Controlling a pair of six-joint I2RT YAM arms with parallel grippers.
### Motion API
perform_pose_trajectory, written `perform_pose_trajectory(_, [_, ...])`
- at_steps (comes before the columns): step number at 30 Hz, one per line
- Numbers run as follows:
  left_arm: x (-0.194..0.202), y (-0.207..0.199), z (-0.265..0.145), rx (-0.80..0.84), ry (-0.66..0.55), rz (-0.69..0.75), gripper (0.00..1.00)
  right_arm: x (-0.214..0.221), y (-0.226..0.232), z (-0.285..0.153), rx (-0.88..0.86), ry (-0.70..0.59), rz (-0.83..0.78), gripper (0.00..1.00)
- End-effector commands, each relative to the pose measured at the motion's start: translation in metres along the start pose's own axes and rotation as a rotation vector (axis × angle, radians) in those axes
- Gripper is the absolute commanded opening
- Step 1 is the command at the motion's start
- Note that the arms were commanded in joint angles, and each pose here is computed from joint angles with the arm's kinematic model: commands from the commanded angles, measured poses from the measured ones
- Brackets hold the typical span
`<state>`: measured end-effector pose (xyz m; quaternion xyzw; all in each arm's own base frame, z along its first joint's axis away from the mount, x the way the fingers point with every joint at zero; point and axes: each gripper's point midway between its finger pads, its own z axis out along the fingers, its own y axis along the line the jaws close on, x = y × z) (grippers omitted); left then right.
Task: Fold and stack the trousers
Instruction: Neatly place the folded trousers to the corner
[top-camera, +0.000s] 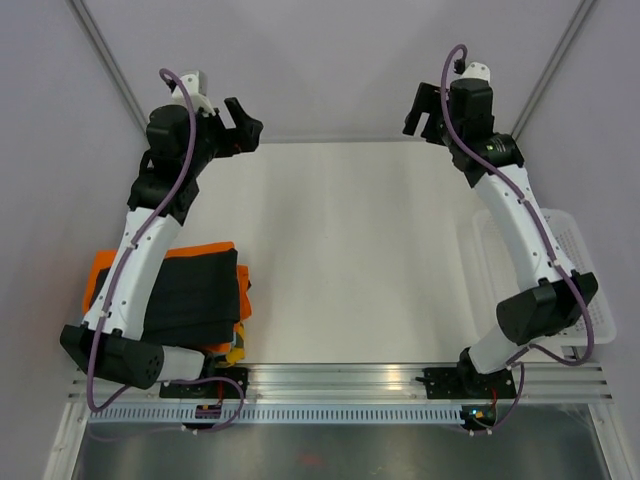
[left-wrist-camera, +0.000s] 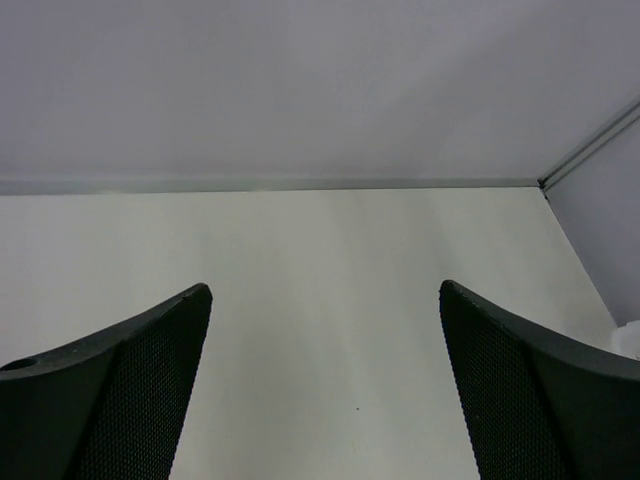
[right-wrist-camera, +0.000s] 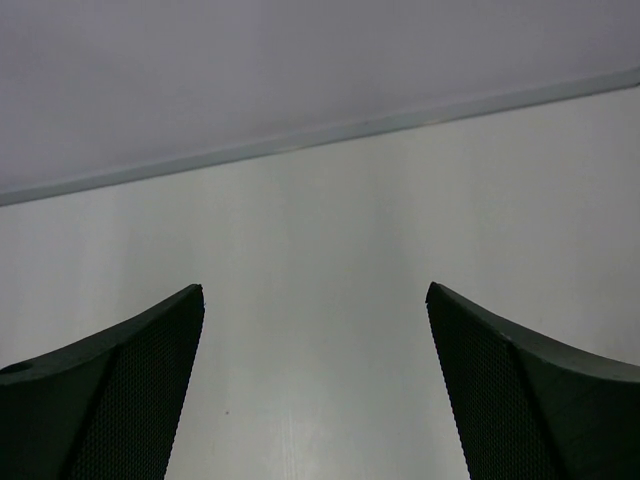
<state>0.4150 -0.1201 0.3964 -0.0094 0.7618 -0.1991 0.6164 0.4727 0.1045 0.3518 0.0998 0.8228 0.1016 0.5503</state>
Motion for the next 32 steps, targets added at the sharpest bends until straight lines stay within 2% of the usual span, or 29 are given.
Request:
perform_pose_trajectory(1, [-0.048, -0.001, -0.012, -0.018, -0.169, 0.125, 1.0, -0.07, -0.017, -0.056, 0.074, -0.283, -0.061, 0.98])
perform_pose_trajectory(3, [-0.054, 0.007, -0.026, -0.067, -0.199, 0.146, 1.0, -0.077, -0.023, -0.078, 0.069, -0.36, -0.073, 0.98])
perform_pose_trajectory(6, [-0.04, 0.01, -0.043, -0.062, -0.196, 0.155, 1.0, -0.069, -0.039, -0.1, 0.099, -0.417, -0.055, 0.98])
perform_pose_trajectory(7, [-0.018, 0.016, -0.042, -0.07, -0.158, 0.146, 1.0, -0.048, -0.047, -0.095, 0.115, -0.386, -0.051, 0.98])
perform_pose_trajectory(9, [-0.011, 0.021, -0.058, -0.095, -0.174, 0.086, 1.0, -0.041, -0.052, -0.11, 0.11, -0.403, -0.039, 0.98])
perform_pose_trajectory(10, [0.009, 0.028, -0.057, -0.109, -0.142, 0.073, 1.0, -0.032, -0.056, -0.112, 0.112, -0.391, -0.04, 0.98])
perform_pose_trajectory(12, [0.015, 0.027, -0.071, -0.099, -0.156, 0.071, 1.0, -0.007, -0.064, -0.115, 0.112, -0.35, -0.022, 0.98])
perform_pose_trajectory(16, [0.05, 0.043, -0.083, -0.142, -0.104, 0.069, 1.0, 0.04, -0.084, -0.115, 0.157, -0.279, 0.019, 0.98])
perform_pose_trajectory(19, [0.066, 0.052, -0.089, -0.183, -0.068, 0.051, 1.0, 0.056, -0.097, -0.123, 0.187, -0.291, 0.081, 0.98])
perform_pose_trajectory(26, [0.071, 0.053, -0.097, -0.188, -0.078, 0.014, 1.0, 0.058, -0.101, -0.132, 0.18, -0.339, 0.11, 0.98])
perform_pose_trajectory(32, [0.07, 0.056, -0.101, -0.194, -0.092, 0.058, 1.0, 0.059, -0.1, -0.133, 0.175, -0.331, 0.11, 0.98])
